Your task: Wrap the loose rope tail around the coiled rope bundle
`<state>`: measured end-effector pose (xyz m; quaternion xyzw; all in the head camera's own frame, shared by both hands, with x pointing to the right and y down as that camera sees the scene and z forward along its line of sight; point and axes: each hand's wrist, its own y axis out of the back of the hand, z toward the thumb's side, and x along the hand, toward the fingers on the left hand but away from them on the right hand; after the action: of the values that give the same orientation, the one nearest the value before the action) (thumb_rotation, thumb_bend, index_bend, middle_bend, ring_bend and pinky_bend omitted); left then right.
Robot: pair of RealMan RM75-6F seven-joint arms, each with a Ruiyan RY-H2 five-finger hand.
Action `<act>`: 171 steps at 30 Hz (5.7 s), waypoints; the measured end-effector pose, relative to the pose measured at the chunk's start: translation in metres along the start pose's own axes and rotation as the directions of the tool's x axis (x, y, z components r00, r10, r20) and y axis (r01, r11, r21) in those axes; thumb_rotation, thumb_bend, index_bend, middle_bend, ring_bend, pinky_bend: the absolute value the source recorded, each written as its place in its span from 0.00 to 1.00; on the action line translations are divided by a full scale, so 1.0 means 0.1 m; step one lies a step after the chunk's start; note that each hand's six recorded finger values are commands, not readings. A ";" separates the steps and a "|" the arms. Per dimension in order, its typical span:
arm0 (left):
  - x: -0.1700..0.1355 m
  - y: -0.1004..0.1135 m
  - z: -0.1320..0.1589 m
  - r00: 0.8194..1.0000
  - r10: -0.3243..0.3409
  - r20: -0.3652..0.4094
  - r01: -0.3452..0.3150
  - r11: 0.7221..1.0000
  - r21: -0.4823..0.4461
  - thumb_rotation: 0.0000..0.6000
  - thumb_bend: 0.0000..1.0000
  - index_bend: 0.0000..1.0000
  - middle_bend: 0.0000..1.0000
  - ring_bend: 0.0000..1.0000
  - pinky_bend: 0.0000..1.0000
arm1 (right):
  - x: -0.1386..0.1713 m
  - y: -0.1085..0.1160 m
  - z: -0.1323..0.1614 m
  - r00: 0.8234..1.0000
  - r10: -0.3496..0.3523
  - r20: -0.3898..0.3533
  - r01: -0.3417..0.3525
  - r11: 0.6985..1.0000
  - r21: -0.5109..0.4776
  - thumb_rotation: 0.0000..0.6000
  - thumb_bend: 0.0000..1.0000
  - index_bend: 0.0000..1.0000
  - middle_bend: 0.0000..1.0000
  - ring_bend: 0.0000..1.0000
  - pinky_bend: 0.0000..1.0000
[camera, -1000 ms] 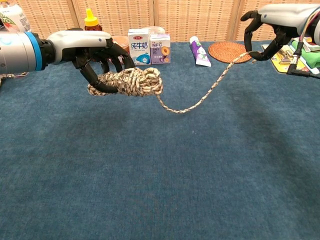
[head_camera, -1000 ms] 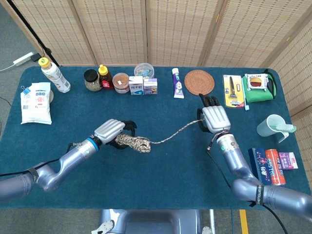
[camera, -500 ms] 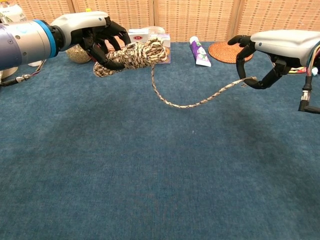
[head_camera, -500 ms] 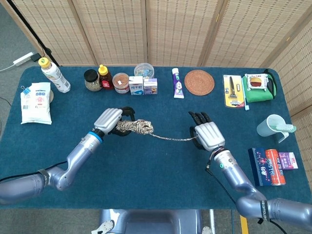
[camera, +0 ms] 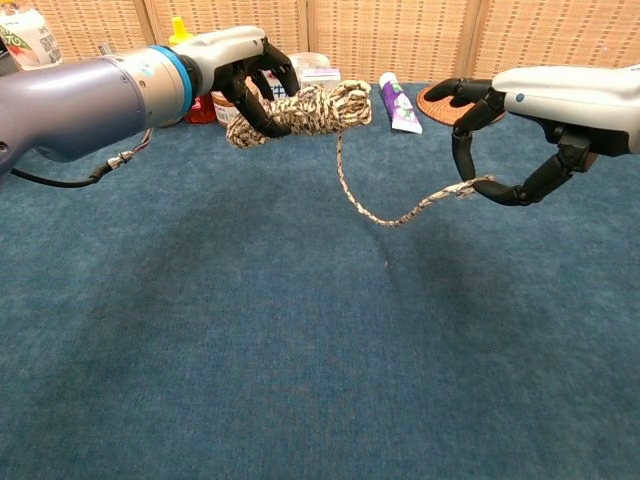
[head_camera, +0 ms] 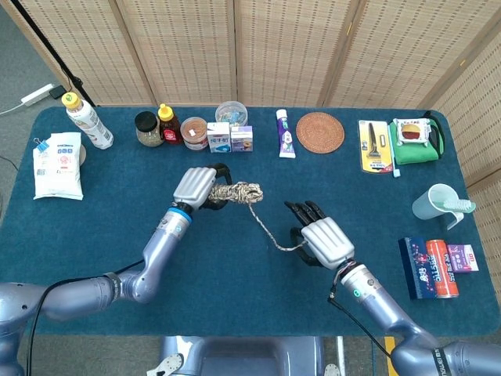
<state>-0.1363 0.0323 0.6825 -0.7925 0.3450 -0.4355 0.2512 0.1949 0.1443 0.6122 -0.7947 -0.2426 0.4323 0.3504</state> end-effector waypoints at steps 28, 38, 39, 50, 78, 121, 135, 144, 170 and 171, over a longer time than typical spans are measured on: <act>0.43 -0.57 0.33 1.000 -0.002 0.010 -0.001 0.957 0.289 1.00 0.29 0.50 0.29 0.34 0.46 | -0.38 0.65 0.92 0.993 -0.006 -0.118 -0.023 0.969 -0.247 1.00 0.51 0.59 0.00 0.00 0.00; 0.44 -0.68 0.34 1.000 -0.015 0.012 0.011 0.955 0.296 1.00 0.29 0.50 0.29 0.34 0.46 | -0.49 0.80 1.18 0.990 -0.022 -0.136 -0.019 0.956 -0.292 1.00 0.51 0.59 0.00 0.00 0.00; 0.44 -0.69 0.34 1.000 -0.019 0.012 0.014 0.957 0.291 1.00 0.29 0.50 0.29 0.34 0.46 | -0.49 0.82 1.20 0.990 -0.024 -0.139 -0.018 0.955 -0.296 1.00 0.51 0.59 0.00 0.00 0.00; 0.41 -0.75 0.39 0.998 -0.038 0.044 0.023 0.952 0.306 1.00 0.29 0.50 0.29 0.34 0.46 | -0.65 0.85 1.24 0.994 -0.031 -0.105 -0.002 0.954 -0.299 1.00 0.51 0.60 0.00 0.00 0.00; 0.20 -0.73 0.23 0.964 -0.138 0.229 0.042 0.924 0.381 1.00 0.29 0.51 0.30 0.34 0.46 | -1.10 1.05 0.84 0.993 -0.101 0.065 0.115 0.957 -0.268 1.00 0.52 0.61 0.00 0.00 0.00; -0.03 -0.46 -0.01 0.940 -0.174 0.292 0.062 0.933 0.355 1.00 0.29 0.51 0.30 0.34 0.46 | -1.44 0.94 -0.59 0.897 -0.136 0.421 0.232 0.954 -0.187 1.00 0.53 0.62 0.00 0.00 0.00; -0.12 -0.45 0.07 0.925 -0.203 0.322 0.122 0.959 0.254 1.00 0.29 0.51 0.30 0.34 0.46 | -1.47 0.57 -0.97 0.852 -0.074 0.518 0.201 0.960 -0.194 1.00 0.54 0.62 0.00 0.00 0.00; -0.14 -0.33 0.25 0.920 -0.190 0.342 0.172 0.982 0.083 1.00 0.29 0.51 0.30 0.34 0.46 | -1.44 0.30 -1.08 0.841 -0.029 0.541 0.151 0.971 -0.183 1.00 0.53 0.62 0.00 0.00 0.00; -0.18 0.17 0.61 0.969 -0.006 0.248 0.000 1.000 0.024 1.00 0.29 0.51 0.30 0.34 0.46 | -0.87 -0.03 -0.79 0.903 0.025 0.429 0.060 0.981 -0.184 1.00 0.53 0.62 0.00 0.00 0.00; -0.20 0.21 0.62 0.970 0.003 0.245 -0.010 1.000 0.028 1.00 0.29 0.51 0.30 0.34 0.46 | -0.85 -0.05 -0.77 0.905 0.027 0.424 0.057 0.981 -0.185 1.00 0.53 0.62 0.00 0.00 0.00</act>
<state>-0.0973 0.0400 0.6270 -0.8353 0.3076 -0.3387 0.3048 0.2175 0.0620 0.6891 -0.7099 -0.3597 0.5665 0.2140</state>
